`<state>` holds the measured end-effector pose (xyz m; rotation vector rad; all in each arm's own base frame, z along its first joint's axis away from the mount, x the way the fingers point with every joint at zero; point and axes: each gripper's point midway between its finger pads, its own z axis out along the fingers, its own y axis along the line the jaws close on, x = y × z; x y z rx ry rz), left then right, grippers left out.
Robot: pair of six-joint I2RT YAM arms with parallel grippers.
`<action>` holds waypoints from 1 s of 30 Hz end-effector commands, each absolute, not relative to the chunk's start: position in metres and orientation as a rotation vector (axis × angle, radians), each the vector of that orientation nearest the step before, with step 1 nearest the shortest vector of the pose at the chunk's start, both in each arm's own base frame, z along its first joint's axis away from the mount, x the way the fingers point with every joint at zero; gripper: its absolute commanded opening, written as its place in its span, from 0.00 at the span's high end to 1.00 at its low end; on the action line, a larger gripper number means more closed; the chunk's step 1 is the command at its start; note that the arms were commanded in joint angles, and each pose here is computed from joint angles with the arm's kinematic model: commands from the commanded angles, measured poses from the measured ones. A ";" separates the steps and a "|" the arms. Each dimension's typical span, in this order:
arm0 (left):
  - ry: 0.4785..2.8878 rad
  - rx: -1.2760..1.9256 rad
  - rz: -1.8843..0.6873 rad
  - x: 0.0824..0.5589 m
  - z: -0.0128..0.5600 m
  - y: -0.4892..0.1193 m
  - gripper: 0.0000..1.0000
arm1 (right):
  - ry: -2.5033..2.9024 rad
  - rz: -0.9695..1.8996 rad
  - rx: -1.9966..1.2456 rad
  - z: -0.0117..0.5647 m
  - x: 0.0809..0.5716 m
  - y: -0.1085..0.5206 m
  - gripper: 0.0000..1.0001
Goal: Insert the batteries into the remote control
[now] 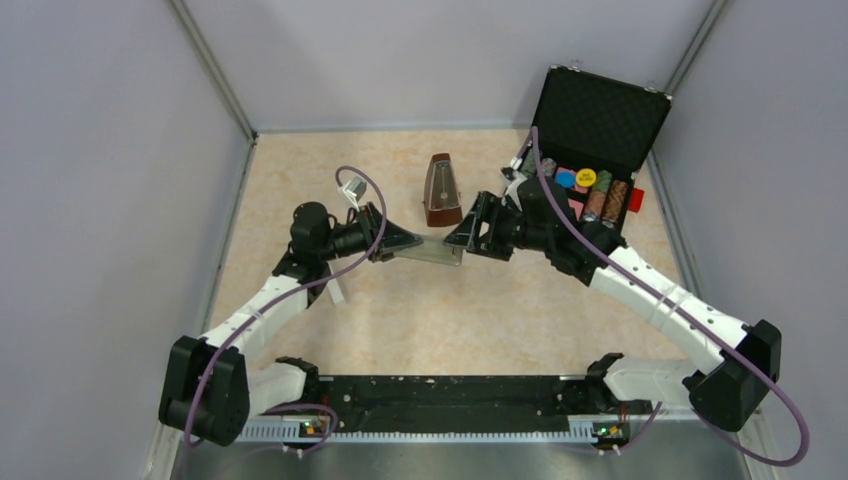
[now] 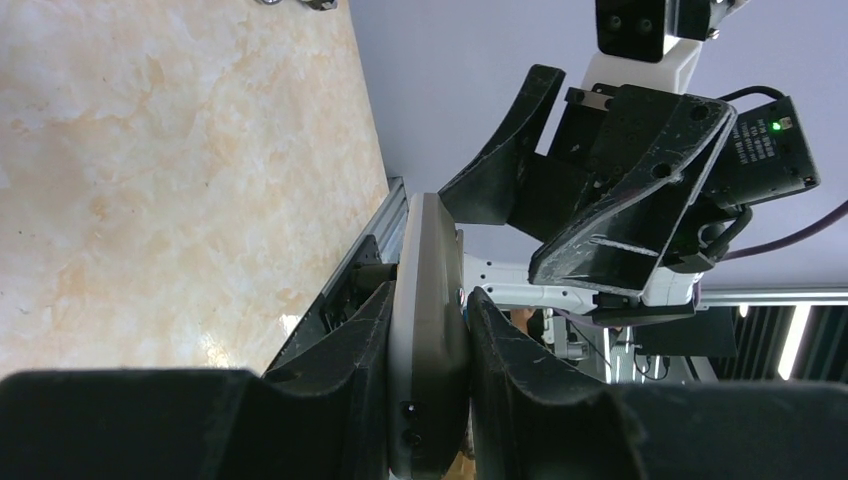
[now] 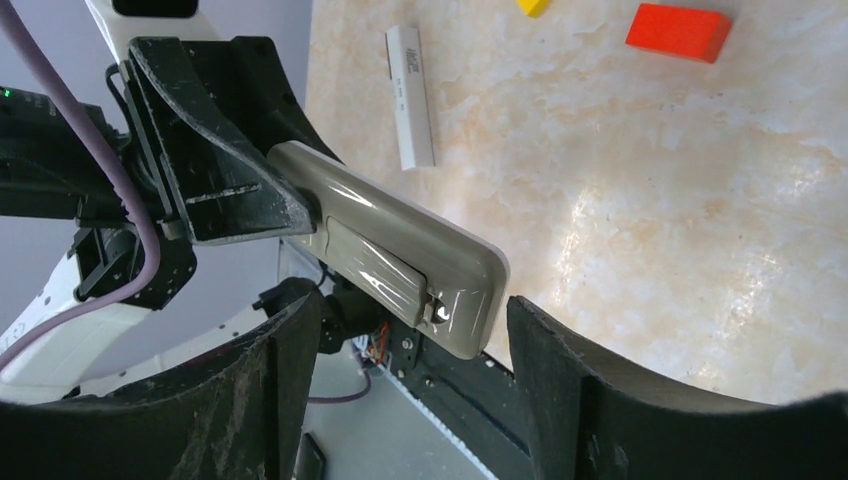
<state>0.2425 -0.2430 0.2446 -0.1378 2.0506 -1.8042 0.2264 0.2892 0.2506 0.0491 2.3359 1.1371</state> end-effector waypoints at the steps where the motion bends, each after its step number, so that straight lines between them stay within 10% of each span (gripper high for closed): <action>1: 1.925 -0.026 -1.843 0.237 0.279 -0.242 1.00 | 2.275 1.241 0.055 0.261 0.227 0.295 0.32; 8: 1.893 -0.020 -1.885 0.234 0.290 -0.243 1.00 | 2.292 1.269 0.065 0.248 0.224 0.298 0.36; 20: 1.828 0.034 -1.921 0.226 0.303 -0.242 1.00 | 2.323 1.298 0.086 0.234 0.221 0.302 0.70; 30: 1.869 0.220 -1.668 0.224 0.285 -0.236 1.00 | 2.187 1.335 0.031 0.267 0.220 0.297 0.31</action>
